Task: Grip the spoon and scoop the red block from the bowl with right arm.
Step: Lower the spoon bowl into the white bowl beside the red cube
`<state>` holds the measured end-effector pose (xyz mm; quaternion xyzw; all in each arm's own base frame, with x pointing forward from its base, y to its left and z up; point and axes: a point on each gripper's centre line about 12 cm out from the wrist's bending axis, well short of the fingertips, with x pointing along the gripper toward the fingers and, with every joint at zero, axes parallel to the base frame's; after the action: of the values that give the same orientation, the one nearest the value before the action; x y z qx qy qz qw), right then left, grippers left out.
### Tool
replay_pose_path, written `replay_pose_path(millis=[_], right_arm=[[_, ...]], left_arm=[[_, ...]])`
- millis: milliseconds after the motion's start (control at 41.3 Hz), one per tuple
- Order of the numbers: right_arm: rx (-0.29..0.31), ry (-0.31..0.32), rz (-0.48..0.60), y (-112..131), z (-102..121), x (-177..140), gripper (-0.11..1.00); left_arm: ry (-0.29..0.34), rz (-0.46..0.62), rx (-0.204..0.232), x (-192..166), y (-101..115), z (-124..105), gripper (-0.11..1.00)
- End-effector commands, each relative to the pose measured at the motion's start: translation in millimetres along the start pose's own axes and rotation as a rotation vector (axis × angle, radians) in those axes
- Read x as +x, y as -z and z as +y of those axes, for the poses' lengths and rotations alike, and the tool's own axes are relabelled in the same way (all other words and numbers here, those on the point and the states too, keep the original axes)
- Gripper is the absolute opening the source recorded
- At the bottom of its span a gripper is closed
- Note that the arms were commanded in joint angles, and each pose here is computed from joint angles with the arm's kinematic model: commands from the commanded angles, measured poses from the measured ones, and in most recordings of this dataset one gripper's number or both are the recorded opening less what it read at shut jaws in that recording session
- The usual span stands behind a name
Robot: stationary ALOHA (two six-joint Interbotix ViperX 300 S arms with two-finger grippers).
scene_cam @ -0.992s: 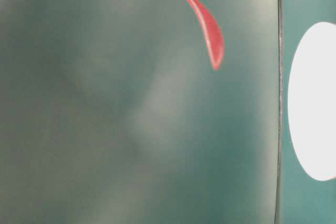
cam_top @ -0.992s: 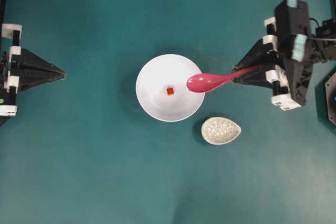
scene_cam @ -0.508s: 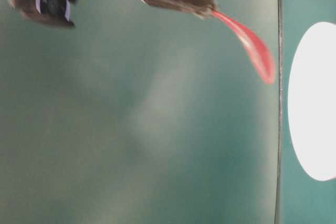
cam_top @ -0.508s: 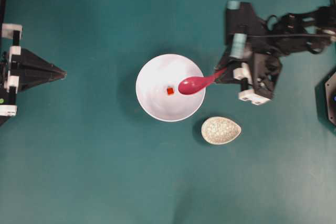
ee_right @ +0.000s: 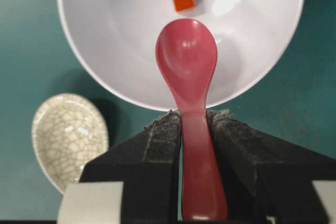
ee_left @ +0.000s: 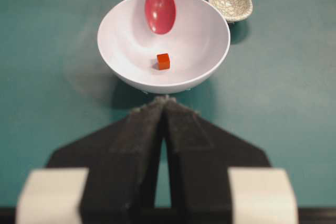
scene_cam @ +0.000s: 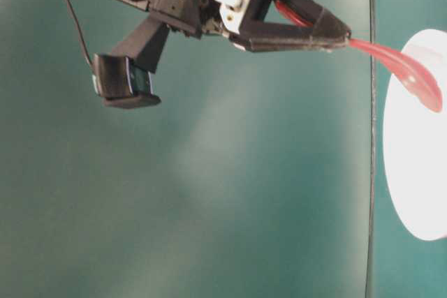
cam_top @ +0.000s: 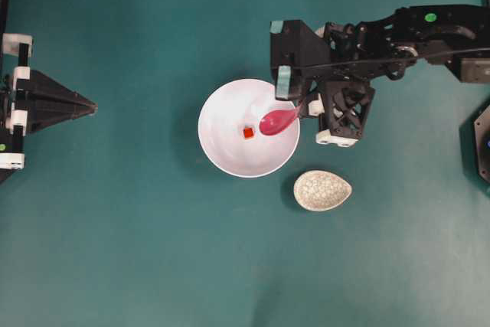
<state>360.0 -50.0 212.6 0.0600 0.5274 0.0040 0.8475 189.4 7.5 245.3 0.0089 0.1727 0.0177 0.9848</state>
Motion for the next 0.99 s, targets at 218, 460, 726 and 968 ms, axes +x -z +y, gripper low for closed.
replay_pose_path(millis=[218, 460, 726, 968], right_arm=[[-0.001, 0.009, 0.001, -7, -1, 6, 0.25], [-0.006, 0.008, 0.006, -11, 0, 20, 0.25], [-0.018, 0.009, -0.02, -25, 2, 27, 0.25], [-0.041, -0.002, -0.016, -31, 11, 36, 0.25]], left_arm=[[-0.004, -0.02, 0.002, 0, -6, 1, 0.0], [-0.004, -0.021, 0.002, 0, -6, 1, 0.0], [-0.004, -0.02, 0.002, 0, -6, 1, 0.0], [-0.002, -0.021, 0.001, 0, -6, 0, 0.0]])
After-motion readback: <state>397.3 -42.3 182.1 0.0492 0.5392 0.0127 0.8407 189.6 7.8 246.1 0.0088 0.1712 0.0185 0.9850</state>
